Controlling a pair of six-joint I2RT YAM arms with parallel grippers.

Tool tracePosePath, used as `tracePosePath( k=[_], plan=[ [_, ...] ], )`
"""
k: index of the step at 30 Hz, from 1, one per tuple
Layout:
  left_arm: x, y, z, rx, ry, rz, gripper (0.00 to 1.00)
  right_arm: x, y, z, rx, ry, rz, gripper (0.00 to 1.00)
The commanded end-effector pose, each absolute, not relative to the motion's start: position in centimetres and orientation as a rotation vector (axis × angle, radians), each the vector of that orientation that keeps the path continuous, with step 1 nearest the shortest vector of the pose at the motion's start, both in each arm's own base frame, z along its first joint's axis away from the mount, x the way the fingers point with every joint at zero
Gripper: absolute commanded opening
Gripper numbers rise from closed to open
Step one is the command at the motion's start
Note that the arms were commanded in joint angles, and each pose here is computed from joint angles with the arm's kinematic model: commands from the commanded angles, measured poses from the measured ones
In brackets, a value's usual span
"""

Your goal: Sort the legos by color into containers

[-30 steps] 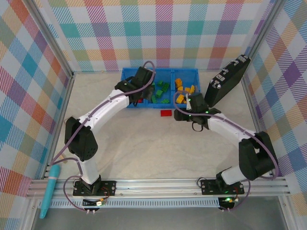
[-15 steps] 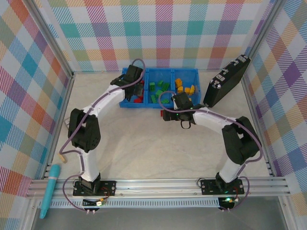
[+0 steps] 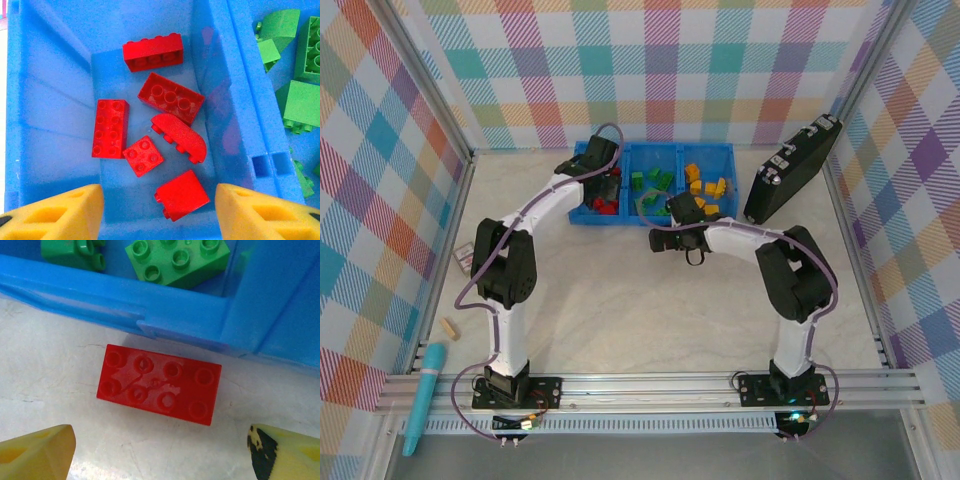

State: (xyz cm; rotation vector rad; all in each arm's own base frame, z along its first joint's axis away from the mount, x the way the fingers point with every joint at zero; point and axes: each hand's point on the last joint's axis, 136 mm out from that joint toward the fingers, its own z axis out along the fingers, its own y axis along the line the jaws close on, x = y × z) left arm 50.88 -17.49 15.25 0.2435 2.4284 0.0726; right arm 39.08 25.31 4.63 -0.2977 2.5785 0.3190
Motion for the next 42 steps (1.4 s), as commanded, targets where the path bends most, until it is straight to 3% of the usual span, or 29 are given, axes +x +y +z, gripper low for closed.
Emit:
tracePosePath(
  k=[1, 8, 24, 27, 33, 42],
  plan=[
    [50.7, -17.4, 19.4, 0.224, 2.363, 0.019, 0.61, 40.1, 25.9, 4.4, -0.282, 2.569, 0.304, 0.89],
    [49.1, -16.8, 21.9, 0.209, 2.33, -0.007, 0.63, 40.5, 26.4, 2.8, -0.27, 2.595, 0.291, 0.88],
    [46.3, -15.0, 24.8, 0.189, 2.287, 0.019, 0.65, 40.5, 25.3, 0.6, -0.256, 2.666, 0.117, 0.55],
    [45.4, -14.5, 25.1, 0.189, 2.285, 0.029, 0.66, 40.2, 24.6, 0.7, -0.248, 2.673, 0.081, 0.54],
    [43.5, -13.0, 26.3, 0.178, 2.271, 0.076, 0.67, 38.8, 23.4, 3.1, -0.25, 2.666, 0.065, 0.5],
    [40.4, -11.0, 28.6, 0.17, 2.26, 0.116, 0.7, 37.8, 23.1, 11.0, -0.283, 2.571, 0.119, 0.49]
  ],
)
